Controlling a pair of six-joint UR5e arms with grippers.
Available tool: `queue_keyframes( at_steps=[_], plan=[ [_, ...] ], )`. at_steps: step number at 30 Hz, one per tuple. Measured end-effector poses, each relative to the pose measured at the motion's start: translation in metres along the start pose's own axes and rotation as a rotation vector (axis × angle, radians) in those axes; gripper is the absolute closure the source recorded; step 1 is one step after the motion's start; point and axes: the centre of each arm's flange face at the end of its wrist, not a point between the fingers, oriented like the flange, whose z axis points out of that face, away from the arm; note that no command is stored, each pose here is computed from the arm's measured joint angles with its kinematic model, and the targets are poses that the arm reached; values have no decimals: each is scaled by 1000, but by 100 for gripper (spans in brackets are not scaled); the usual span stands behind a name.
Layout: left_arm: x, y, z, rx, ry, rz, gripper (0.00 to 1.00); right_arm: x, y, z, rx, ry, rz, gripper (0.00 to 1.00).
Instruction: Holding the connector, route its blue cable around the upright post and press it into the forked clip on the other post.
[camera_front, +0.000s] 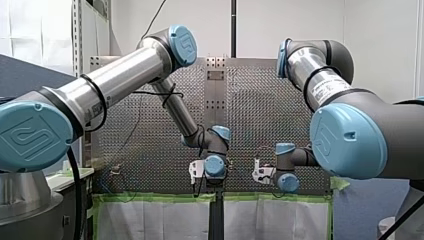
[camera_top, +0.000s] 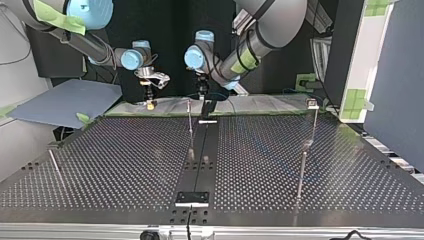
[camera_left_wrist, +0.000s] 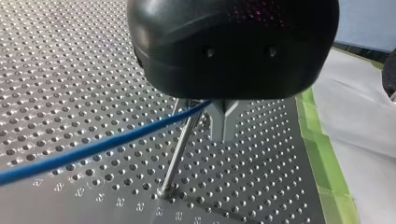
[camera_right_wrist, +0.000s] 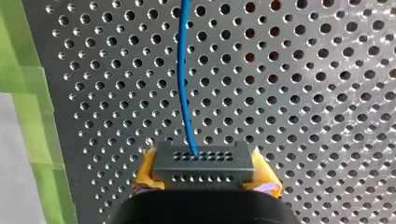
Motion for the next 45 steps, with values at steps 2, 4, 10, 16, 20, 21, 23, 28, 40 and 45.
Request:
queue_keyframes(
  at_steps=[2, 4, 10, 16, 20, 21, 23, 28, 40, 45],
  plan=[
    [-1, 2, 2, 0, -1, -5, 100, 1, 0, 1, 1, 3, 0, 100],
    [-2, 3, 4, -2, -2, -7, 100, 2, 0, 2, 4, 6, -1, 100],
    [-5, 6, 11, 9, -12, -20, 100, 4, 0, 4, 8, 8, -1, 100],
    [-10, 4, 16, 25, -22, -30, 100, 4, -1, 5, 13, 8, -1, 100],
    [-11, 2, 18, 38, -22, -33, 100, 4, -1, 4, 12, 5, -1, 100],
    [-11, 2, 18, 39, -22, -34, 100, 4, -2, 4, 11, 4, -1, 100],
    [-11, 2, 18, 42, -21, -38, 100, 4, -3, 4, 9, 3, 0, 100],
    [-11, 2, 18, 41, -19, -42, 100, 3, -2, 3, -4, 2, 18, 100],
    [-9, 5, 18, 38, -17, -45, 100, 5, -2, 7, -10, 6, 50, 100],
    [-11, 7, 22, 49, -18, -59, 100, 5, -3, 8, -11, 4, 52, 100]
  ],
)
